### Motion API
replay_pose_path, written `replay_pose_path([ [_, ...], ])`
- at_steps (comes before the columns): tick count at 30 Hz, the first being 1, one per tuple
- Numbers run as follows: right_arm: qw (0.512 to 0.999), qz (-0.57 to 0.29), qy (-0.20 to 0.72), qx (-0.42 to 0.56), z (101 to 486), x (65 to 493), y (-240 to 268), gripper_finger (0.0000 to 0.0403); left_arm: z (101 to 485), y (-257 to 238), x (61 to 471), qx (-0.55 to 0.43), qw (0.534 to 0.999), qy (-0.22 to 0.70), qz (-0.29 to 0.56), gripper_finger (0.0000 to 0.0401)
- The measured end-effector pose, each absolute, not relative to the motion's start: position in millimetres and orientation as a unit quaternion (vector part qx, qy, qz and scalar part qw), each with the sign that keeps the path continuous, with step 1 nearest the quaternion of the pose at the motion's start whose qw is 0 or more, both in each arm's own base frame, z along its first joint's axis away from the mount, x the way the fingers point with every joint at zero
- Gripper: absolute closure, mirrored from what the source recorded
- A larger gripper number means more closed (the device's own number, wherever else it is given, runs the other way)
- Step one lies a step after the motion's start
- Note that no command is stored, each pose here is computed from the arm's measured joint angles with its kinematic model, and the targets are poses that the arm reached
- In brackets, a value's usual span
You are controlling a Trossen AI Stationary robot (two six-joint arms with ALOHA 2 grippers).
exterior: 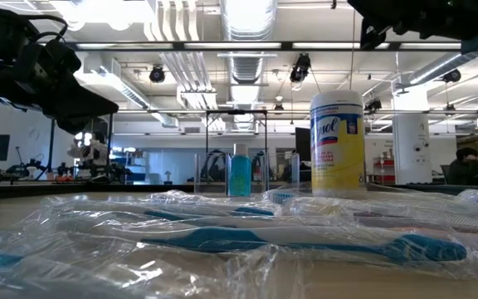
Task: Pick & Place toothbrushing station
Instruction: Put the blue mouthwash into the transparent organizer
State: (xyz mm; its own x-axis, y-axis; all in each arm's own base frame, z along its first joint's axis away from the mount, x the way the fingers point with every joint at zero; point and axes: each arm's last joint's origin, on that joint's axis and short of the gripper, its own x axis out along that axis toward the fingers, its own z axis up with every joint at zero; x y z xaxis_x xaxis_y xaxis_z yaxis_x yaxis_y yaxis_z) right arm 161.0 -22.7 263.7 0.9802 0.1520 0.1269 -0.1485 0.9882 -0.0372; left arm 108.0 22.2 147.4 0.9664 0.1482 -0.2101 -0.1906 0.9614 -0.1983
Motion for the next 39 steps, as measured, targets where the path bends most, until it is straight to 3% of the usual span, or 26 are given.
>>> replay_pose_path([
  [14, 0.984, 0.064, -0.157, 0.054, 245.8, 105.2, -9.4, 0.0392, 148.9, 19.9, 108.6, -0.114, 0.988, 0.093, 0.045, 0.0375],
  [30, 0.988, 0.044, -0.145, 0.022, 237.0, 84.6, -6.8, 0.0392, 154.9, 20.3, 109.5, -0.099, 0.992, 0.062, 0.046, 0.0375],
  [39, 0.994, 0.043, -0.095, 0.044, 222.6, 90.5, -7.8, 0.0392, 153.8, 20.5, 109.3, -0.105, 0.991, 0.067, 0.049, 0.0375],
])
